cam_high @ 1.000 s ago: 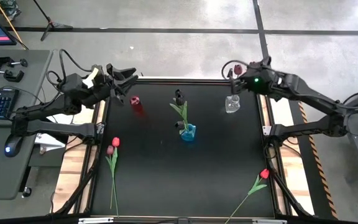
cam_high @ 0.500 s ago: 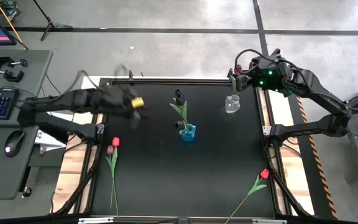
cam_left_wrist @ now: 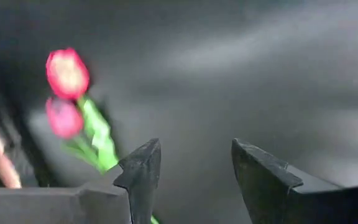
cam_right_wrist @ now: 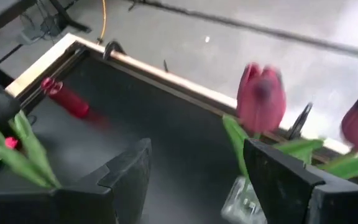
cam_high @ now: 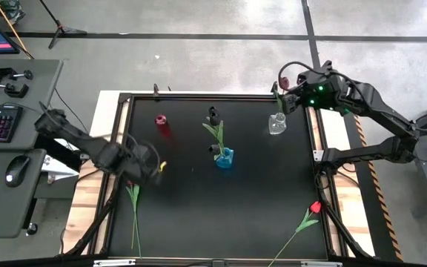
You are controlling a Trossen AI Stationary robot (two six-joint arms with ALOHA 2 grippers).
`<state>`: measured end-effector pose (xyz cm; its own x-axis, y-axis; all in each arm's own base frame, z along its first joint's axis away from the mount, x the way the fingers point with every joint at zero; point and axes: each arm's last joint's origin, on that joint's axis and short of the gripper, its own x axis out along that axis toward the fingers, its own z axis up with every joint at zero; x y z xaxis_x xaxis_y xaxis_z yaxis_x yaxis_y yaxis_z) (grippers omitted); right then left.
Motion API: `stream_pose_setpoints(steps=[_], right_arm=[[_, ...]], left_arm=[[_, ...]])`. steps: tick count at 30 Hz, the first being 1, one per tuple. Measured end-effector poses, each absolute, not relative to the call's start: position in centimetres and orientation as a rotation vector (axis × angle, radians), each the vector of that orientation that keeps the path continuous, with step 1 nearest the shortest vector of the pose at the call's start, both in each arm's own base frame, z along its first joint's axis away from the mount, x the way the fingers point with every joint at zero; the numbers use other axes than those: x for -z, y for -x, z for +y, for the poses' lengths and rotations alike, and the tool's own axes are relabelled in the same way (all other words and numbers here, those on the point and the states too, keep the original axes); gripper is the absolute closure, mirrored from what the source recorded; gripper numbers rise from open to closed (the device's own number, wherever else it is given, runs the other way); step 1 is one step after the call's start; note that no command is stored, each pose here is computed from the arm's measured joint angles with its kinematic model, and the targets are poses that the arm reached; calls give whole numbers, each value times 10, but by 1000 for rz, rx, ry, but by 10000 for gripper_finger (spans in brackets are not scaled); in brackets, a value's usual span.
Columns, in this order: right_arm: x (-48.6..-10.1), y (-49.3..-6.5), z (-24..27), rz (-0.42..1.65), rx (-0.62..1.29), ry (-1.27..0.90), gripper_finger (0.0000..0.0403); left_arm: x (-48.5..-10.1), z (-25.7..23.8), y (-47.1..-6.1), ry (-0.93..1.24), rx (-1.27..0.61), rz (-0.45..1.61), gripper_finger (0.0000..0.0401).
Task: Sort flowers into vase by color
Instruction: Put the left pink tulip into the red flower vase
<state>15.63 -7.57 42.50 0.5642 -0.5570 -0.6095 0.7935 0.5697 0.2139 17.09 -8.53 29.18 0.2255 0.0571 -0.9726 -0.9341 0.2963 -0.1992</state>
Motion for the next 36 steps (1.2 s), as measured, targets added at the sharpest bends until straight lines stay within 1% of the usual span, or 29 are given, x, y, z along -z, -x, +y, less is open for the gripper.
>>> stream_pose_setpoints(steps=[3, 6, 12, 18, 22, 26, 31, 36], right_arm=[[-422, -155, -73, 548, 803, -563, 158], [-422, -156, -66, 553, 770, -598, 158], [-422, -164, -47, 539, 700, -672, 158], [-420, -169, -30, 507, 729, -699, 158], [-411, -175, -24, 490, 781, -708, 158], [-398, -183, -20, 511, 825, -705, 158], [-384, -192, -14, 504, 848, -720, 158], [-380, -196, -13, 464, 877, -703, 158]], left_arm=[[-271, -102, -167, 1049, -940, 1183, 215], [-251, -110, -159, 1006, -1000, 1240, 215], [-224, -100, -148, 949, -1075, 1268, 215], [-196, -89, -143, 964, -1089, 1235, 215], [-184, -88, -143, 967, -1074, 1179, 215], [-174, -82, -136, 913, -1127, 1146, 215], [-165, -81, -134, 917, -1121, 1168, 215], [-163, -82, -133, 945, -1124, 1203, 215]])
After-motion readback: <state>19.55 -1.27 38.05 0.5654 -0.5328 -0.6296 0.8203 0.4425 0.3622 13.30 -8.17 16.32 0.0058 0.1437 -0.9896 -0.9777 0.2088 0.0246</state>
